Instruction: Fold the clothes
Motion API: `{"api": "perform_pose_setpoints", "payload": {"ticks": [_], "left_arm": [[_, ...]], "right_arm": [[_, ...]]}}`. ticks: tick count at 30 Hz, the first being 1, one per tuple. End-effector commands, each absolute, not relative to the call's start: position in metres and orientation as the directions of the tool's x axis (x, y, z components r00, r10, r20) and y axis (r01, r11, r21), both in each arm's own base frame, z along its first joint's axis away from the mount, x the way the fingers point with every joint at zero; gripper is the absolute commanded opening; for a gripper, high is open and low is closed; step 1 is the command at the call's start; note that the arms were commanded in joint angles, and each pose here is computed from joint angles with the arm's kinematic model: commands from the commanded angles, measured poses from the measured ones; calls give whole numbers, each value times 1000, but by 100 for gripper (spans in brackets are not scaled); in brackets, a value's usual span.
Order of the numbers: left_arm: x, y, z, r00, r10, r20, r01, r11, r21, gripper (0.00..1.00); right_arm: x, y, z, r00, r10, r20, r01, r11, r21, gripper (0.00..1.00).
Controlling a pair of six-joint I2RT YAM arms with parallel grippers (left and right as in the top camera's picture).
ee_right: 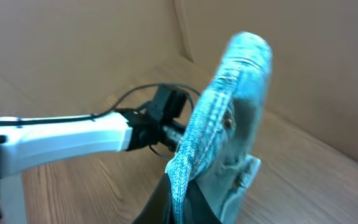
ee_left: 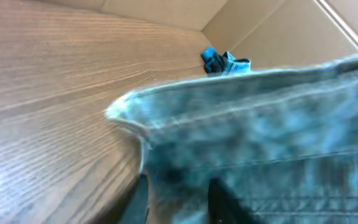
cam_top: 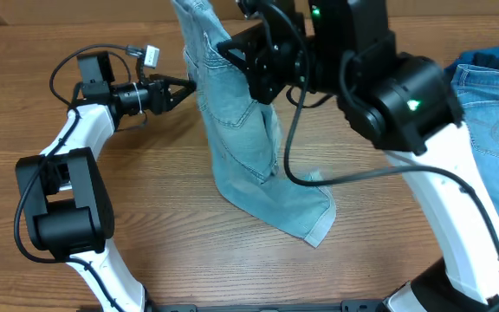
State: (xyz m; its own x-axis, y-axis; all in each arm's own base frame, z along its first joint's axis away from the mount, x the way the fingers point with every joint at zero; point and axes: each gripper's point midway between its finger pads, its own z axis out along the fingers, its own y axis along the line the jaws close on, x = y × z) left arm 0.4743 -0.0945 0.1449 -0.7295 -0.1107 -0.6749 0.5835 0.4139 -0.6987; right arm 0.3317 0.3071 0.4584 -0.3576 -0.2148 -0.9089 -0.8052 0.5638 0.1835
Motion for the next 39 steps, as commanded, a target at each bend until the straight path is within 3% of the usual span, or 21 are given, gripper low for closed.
{"api": "perform_pose_setpoints", "payload": {"ticks": [1, 4, 6, 9, 11, 13, 16, 19, 24, 30, 31, 33, 35, 36, 37, 39], "left_arm": [[478, -92, 139, -748, -124, -652, 553, 426, -716, 56], [475, -102, 139, -754, -109, -648, 560, 408, -721, 88], [474, -110, 140, -753, -95, -651, 570, 398, -718, 96], [468, -123, 149, -735, -76, -674, 617, 337, -711, 97], [453, -133, 177, -676, -62, -734, 719, 164, -675, 96], [442, -134, 195, -644, -55, -763, 761, 57, -646, 95], [446, -134, 200, -669, -56, -741, 739, 54, -671, 91], [446, -135, 201, -692, -56, -720, 718, 51, -694, 80], [440, -154, 201, -676, -26, -736, 736, 21, -677, 100], [430, -182, 204, -664, 18, -748, 747, -26, -664, 97], [429, -185, 204, -673, 23, -739, 739, -32, -673, 93], [429, -186, 205, -691, 25, -723, 722, -32, -691, 75], [432, -183, 209, -724, 23, -689, 689, -27, -725, 31], [433, -183, 210, -747, 23, -665, 664, -25, -747, 14], [434, -182, 213, -767, 23, -642, 641, -23, -767, 4], [437, -180, 218, -787, 20, -617, 616, -18, -787, 4]], "right_arm": [[286, 285, 540, -169, -101, -980, -854, 511, 95, 4], [285, 286, 543, -158, -92, -983, -860, 503, 91, 4], [278, 290, 547, -149, -86, -985, -883, 460, 93, 4], [268, 295, 552, -135, -77, -988, -911, 402, 94, 4], [267, 294, 553, -134, -75, -988, -911, 402, 93, 4], [265, 293, 553, -134, -76, -988, -911, 402, 93, 4], [265, 292, 554, -132, -75, -988, -911, 403, 91, 4], [269, 289, 554, -131, -74, -989, -901, 424, 88, 4], [270, 289, 557, -121, -66, -990, -902, 423, 82, 4], [269, 289, 558, -122, -63, -991, -902, 423, 84, 4], [269, 288, 558, -120, -62, -991, -902, 423, 83, 4], [269, 288, 558, -120, -62, -991, -902, 423, 83, 4], [269, 288, 559, -116, -59, -992, -902, 423, 80, 4], [269, 288, 560, -112, -57, -992, -903, 423, 78, 4], [269, 288, 561, -110, -55, -992, -903, 423, 76, 4], [268, 288, 562, -107, -53, -993, -903, 423, 75, 4]]}}
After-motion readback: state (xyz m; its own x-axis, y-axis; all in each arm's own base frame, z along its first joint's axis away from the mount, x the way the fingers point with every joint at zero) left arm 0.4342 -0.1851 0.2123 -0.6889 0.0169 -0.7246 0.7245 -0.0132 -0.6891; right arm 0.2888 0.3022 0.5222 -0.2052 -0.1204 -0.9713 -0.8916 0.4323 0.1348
